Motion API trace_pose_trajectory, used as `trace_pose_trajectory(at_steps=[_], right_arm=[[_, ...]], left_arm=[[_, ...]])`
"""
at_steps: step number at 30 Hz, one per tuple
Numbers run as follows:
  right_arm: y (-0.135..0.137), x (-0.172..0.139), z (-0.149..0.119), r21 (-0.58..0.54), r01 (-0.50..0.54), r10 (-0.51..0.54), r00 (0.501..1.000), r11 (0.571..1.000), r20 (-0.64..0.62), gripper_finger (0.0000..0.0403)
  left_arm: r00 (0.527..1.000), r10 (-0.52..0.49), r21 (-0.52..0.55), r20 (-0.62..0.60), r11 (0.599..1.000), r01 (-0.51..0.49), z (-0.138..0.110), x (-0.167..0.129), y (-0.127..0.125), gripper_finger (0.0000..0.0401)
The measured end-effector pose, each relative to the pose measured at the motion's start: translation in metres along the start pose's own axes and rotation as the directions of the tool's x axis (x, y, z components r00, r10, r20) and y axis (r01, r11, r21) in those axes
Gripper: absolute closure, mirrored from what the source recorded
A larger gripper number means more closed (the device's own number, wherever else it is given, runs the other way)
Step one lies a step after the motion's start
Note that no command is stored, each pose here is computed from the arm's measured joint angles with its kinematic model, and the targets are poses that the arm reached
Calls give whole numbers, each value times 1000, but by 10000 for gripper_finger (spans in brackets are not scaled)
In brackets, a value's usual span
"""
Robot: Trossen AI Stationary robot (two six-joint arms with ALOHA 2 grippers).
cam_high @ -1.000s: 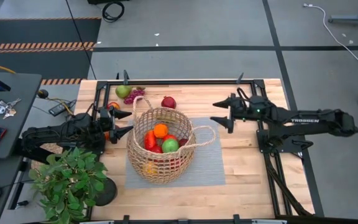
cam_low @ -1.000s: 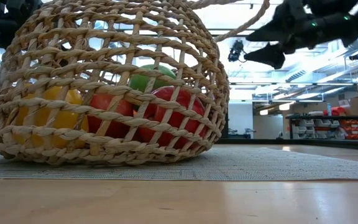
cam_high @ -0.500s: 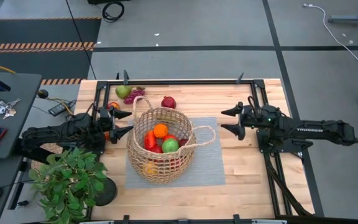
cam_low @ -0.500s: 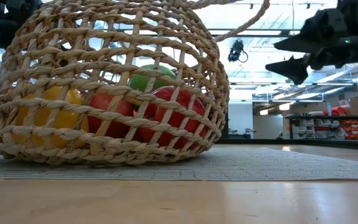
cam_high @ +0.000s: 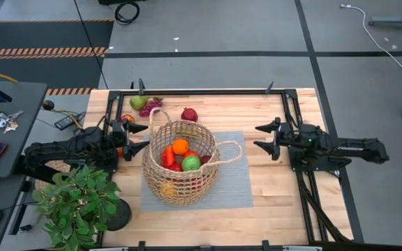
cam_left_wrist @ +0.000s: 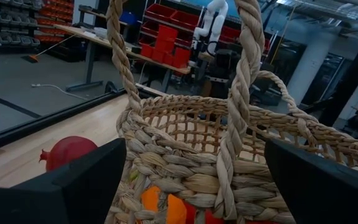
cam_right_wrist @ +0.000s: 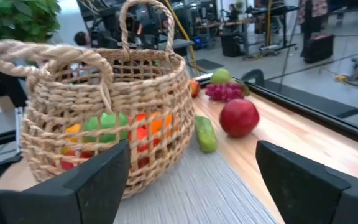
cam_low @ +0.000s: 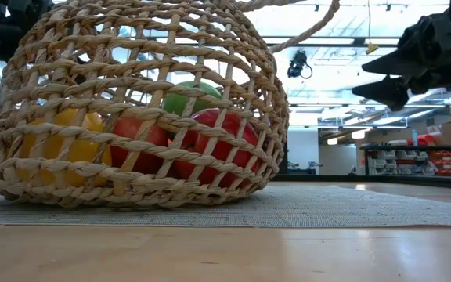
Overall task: Build produce basket
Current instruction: Put the red apple into the brown woven basket
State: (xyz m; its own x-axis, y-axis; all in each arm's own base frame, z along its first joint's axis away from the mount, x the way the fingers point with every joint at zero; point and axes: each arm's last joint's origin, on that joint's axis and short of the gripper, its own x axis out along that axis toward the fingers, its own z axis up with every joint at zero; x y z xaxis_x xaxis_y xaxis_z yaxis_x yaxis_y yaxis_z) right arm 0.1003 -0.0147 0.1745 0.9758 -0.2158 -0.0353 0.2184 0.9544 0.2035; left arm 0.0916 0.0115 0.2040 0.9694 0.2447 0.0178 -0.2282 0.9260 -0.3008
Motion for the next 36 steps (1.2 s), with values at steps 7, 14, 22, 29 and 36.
trace_pose_trajectory(at_steps=[7, 14, 22, 29, 36], right_arm=[[3, -3, -2, 2, -2, 2, 1000, 1000, -6, 54], [4, -3, -2, -2, -24, 24, 1000, 1000, -6, 54], [4, -3, -2, -3, -26, 26, 1000, 1000, -6, 54], [4, -3, -2, -4, -27, 27, 1000, 1000, -6, 54], [4, -3, -2, -4, -26, 26, 1000, 1000, -6, 54]], left_arm=[[1000, 0, 0, 0, 1000, 0, 0, 0, 0, 12], [1000, 0, 0, 0, 1000, 0, 0, 0, 0, 12], [1000, 0, 0, 0, 1000, 0, 0, 0, 0, 12], [1000, 0, 0, 0, 1000, 0, 0, 0, 0, 12], [1000, 0, -27, 1, 1000, 0, 0, 0, 0, 12]])
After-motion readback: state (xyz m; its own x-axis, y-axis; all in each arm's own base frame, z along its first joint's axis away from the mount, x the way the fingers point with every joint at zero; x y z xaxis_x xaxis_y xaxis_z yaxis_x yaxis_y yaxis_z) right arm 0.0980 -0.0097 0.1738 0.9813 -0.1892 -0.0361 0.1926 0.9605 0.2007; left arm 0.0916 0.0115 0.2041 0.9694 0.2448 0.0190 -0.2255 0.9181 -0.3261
